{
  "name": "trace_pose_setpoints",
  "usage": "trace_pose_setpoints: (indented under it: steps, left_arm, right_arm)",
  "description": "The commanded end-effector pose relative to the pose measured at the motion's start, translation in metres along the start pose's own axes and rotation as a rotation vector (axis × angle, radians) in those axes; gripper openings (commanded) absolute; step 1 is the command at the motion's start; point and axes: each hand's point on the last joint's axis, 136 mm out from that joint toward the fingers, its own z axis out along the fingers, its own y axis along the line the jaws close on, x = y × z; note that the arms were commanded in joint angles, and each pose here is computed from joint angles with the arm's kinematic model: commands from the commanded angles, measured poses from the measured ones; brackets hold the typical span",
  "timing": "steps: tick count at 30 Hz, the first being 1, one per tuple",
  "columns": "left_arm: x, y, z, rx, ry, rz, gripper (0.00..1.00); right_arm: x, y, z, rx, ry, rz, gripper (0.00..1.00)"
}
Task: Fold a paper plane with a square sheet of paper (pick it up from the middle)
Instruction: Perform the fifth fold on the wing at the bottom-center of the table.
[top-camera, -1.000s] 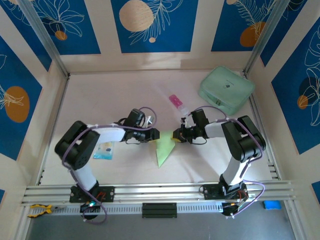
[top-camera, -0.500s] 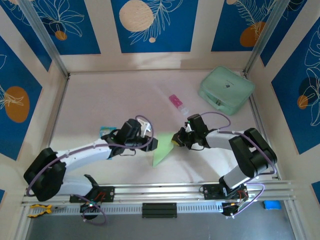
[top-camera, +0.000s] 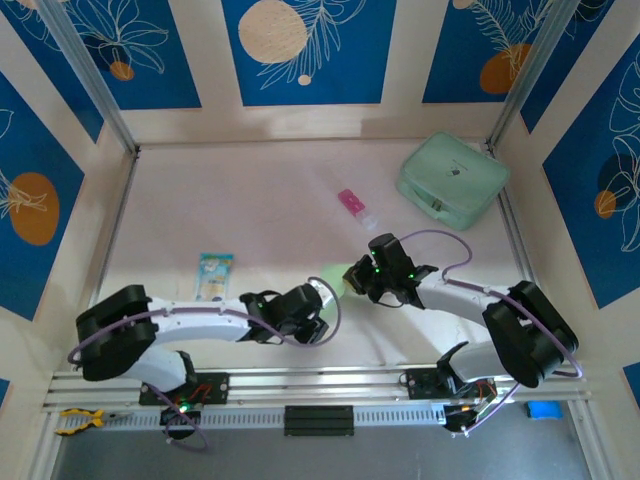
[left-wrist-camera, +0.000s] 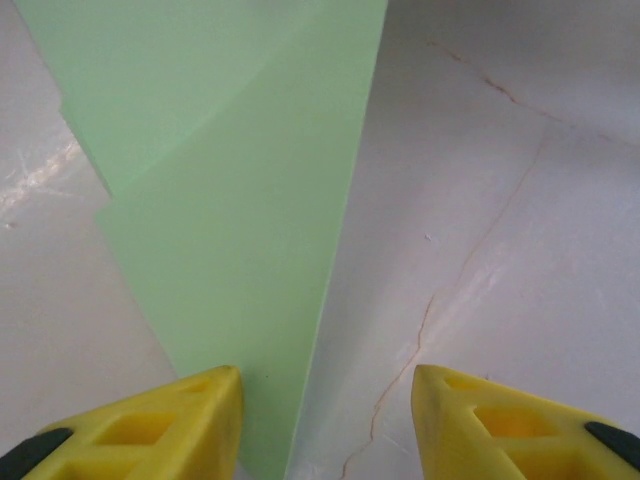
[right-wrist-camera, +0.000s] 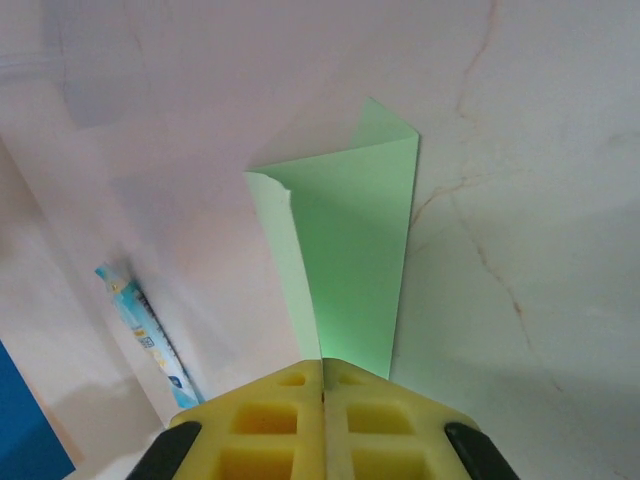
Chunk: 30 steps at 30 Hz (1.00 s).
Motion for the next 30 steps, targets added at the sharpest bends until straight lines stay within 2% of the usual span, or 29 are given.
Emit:
trace_pose_setpoints:
  steps: [1, 7, 10, 19, 30]
  left_arm:
    - [-0.011, 0.008, 0.0, -0.119, -0.019, 0.058, 0.49]
    - [-0.014, 0.012, 0.001, -0.184, -0.035, 0.068, 0.49]
    - [-0.013, 0.016, 0.003, -0.214, -0.029, 0.063, 0.45]
    - [-0.011, 0.011, 0.008, -0.193, -0.021, 0.061, 0.37]
    - [-0.01, 0.014, 0.011, -0.238, 0.004, 0.08, 0.35]
  right_arm:
    - [0.002, -0.01, 0.0, 0.025, -0.009, 0.03, 0.07]
    - [0.006, -0.009, 0.003, 0.027, 0.006, 0.024, 0.07]
    - [0.004, -0.01, 0.002, 0.027, 0.005, 0.025, 0.07]
    - [0.005, -0.002, -0.003, -0.006, 0.022, 0.001, 0.08]
    - [0.006, -0.001, -0.003, -0.016, 0.032, 0.005, 0.08]
